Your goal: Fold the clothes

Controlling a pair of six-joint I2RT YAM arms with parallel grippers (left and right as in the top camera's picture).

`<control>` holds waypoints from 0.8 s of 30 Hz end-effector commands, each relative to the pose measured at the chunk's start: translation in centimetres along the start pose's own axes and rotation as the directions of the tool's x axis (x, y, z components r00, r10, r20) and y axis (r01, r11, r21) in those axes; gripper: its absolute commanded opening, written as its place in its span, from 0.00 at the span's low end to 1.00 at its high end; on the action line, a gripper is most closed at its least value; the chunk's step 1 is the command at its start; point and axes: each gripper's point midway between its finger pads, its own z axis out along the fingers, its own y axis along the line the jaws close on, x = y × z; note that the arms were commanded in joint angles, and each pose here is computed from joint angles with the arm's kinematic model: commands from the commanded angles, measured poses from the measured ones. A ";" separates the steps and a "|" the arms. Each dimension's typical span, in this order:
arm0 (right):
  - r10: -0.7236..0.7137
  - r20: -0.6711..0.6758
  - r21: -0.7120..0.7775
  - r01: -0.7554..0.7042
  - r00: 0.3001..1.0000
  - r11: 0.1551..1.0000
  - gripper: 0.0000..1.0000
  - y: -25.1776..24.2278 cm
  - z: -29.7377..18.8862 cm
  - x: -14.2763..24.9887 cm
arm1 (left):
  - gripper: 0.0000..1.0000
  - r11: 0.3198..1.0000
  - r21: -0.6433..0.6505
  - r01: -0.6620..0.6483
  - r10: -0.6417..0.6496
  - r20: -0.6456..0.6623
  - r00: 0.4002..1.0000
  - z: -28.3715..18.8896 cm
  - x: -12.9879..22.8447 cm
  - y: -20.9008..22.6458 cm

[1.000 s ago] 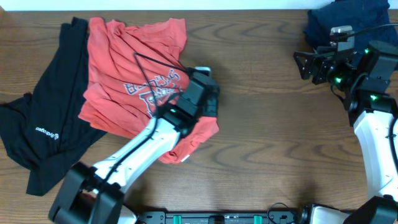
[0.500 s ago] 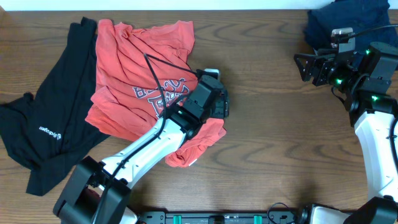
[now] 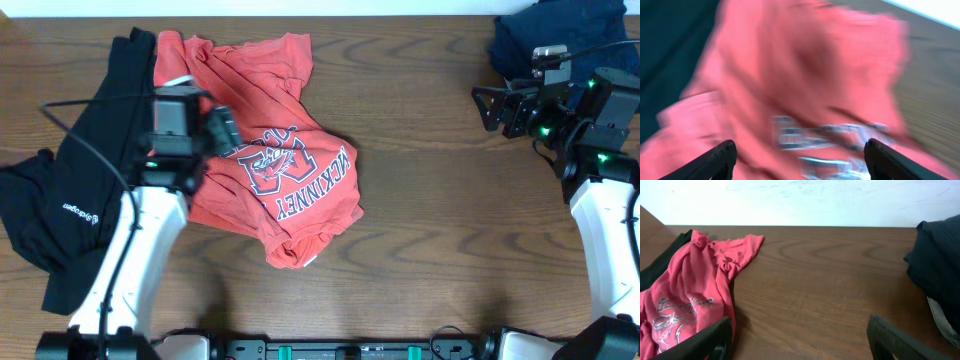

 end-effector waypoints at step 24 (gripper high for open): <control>0.034 -0.029 0.000 -0.034 0.999 0.999 0.85 0.3 -0.7 0.3 | 0.83 0.877 -0.374 0.302 -0.357 -0.086 0.930 10.5 3.9 20.1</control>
